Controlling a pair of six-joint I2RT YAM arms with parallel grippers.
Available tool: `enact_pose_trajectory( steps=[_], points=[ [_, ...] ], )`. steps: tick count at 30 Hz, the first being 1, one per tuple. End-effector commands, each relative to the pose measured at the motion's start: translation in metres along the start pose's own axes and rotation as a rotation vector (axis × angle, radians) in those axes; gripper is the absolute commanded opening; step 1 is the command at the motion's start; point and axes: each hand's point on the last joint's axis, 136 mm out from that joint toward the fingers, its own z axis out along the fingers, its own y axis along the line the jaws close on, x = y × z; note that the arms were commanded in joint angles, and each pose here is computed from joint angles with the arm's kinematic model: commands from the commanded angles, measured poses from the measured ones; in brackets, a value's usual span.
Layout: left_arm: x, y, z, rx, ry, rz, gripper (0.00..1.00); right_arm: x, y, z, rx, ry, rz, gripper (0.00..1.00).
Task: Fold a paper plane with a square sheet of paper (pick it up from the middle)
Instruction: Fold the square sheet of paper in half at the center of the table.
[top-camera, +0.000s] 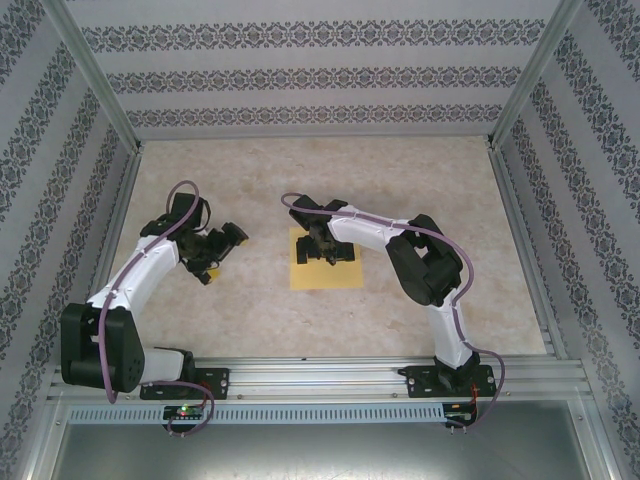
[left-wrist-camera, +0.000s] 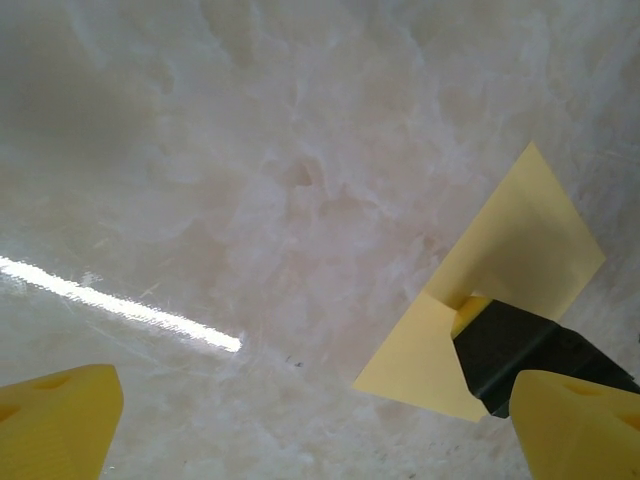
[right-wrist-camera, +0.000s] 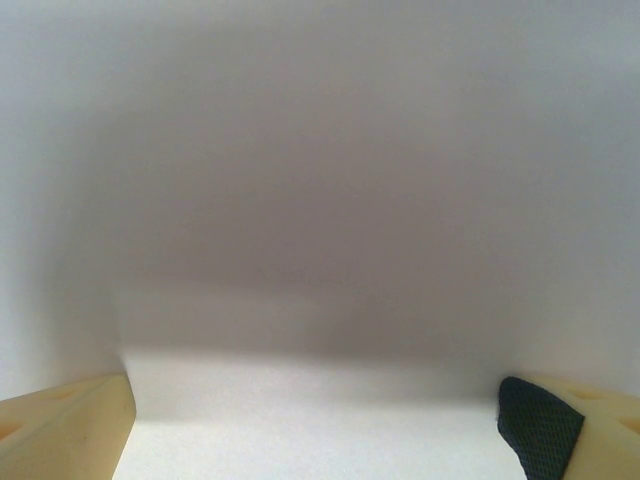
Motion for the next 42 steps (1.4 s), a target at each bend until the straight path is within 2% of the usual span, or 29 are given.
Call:
enact_pose_trajectory(
  steps=[1,15,29,35,37,42],
  points=[
    [-0.001,0.002,0.002,-0.009,-0.028,0.039,1.0,0.027,-0.01,0.039,0.021,0.108,-0.044,0.97],
    [-0.006,0.003,-0.013,0.003,-0.132,-0.002,1.0,0.022,-0.009,0.038,0.014,0.083,-0.09,0.95],
    [-0.008,-0.001,-0.009,0.004,-0.118,0.025,1.0,0.017,-0.007,0.037,0.003,0.079,-0.081,0.93],
    [-0.008,-0.001,-0.01,0.004,-0.121,0.032,1.0,0.015,-0.006,0.033,0.001,0.073,-0.084,0.91],
    [-0.008,-0.001,-0.009,0.004,-0.122,0.032,1.0,0.014,-0.004,0.032,-0.004,0.07,-0.088,0.86],
    [-0.008,-0.002,-0.008,0.006,-0.117,0.031,1.0,0.012,-0.003,0.029,-0.008,0.063,-0.09,0.86]
  ],
)
